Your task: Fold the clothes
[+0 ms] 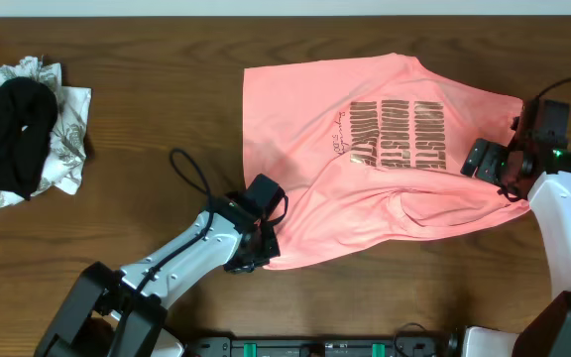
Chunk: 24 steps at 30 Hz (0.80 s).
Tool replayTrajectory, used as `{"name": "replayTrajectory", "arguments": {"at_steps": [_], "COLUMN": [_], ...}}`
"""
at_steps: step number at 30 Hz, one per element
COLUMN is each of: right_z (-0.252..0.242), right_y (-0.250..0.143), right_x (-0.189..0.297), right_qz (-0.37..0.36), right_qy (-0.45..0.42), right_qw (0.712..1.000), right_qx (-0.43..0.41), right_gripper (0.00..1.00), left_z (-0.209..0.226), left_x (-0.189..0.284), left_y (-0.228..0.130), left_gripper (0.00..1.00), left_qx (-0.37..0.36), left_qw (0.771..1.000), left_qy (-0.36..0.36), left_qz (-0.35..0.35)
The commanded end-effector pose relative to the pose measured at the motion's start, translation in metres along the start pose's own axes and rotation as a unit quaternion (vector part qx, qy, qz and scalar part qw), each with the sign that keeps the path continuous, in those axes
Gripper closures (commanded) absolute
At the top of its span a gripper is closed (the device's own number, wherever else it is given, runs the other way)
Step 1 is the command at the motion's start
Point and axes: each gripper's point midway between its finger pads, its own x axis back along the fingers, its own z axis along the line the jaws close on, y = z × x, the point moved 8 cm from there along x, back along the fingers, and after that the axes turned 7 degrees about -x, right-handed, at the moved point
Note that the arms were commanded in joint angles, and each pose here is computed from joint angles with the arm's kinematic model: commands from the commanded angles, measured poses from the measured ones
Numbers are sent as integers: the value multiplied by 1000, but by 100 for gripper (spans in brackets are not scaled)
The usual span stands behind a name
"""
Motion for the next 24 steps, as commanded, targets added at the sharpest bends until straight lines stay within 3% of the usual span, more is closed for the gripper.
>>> {"name": "replayTrajectory", "arguments": {"at_steps": [1, 9, 24], "right_z": [-1, -5, -20], "right_y": [-1, 0, 4], "right_x": [-3, -3, -5], "right_qz": [2, 2, 11], "right_qy": [-10, -15, 4], "right_qw": [1000, 1000, 999], "right_qx": [-8, -12, -46], "right_gripper": [1, 1, 2], "left_z": [-7, -23, -15], "left_x": [8, 27, 75], "left_y": [8, 26, 93], "left_gripper": [94, 94, 94], "left_qx": [-19, -30, 7], "left_qw": [1000, 998, 985], "left_qy": [-10, -32, -86], "left_qz": [-13, -48, -150]}}
